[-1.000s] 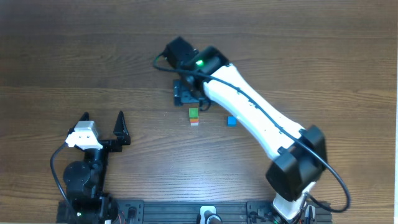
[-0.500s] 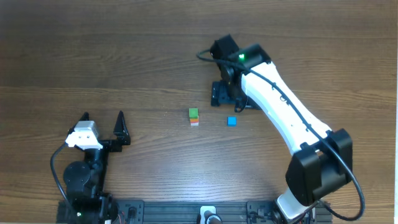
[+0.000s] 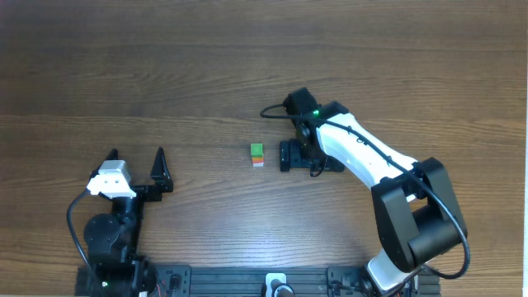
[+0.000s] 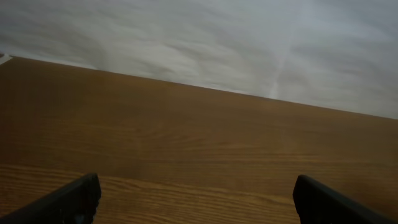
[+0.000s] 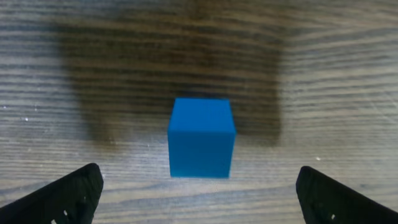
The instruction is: Stack Cubes
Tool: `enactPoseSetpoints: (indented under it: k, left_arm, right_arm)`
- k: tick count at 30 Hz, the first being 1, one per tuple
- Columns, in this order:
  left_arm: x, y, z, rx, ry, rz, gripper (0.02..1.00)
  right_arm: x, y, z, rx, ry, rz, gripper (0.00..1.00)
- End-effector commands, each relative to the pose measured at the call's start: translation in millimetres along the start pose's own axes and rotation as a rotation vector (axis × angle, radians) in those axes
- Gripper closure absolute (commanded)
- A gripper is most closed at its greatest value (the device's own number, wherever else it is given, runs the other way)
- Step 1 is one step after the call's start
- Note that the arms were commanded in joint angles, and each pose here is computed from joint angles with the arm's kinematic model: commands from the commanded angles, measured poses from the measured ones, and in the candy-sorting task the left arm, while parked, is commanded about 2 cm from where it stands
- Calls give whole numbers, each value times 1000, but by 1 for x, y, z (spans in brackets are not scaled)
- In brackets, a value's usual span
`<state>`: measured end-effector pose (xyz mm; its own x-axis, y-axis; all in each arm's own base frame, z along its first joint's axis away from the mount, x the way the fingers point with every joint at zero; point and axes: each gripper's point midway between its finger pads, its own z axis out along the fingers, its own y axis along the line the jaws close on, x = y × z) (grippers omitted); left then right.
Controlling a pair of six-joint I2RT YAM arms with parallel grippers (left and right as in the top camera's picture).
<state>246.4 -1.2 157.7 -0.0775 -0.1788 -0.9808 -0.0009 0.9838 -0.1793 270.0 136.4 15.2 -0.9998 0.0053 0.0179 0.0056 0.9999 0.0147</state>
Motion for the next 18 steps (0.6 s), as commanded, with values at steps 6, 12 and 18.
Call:
enactPoseSetpoints:
  k: [6, 12, 18]
  left_arm:
    - [1, -1, 0, 9, 1, 15, 20]
    - [2, -1, 0, 9, 1, 15, 18]
    - [1, -1, 0, 10, 1, 15, 18]
  right_arm:
    - [-10, -6, 4, 2, -43, -14, 27]
    - [-11, -10, 9, 16, -37, -3, 42]
    - [-12, -13, 11, 32, -36, 2, 102]
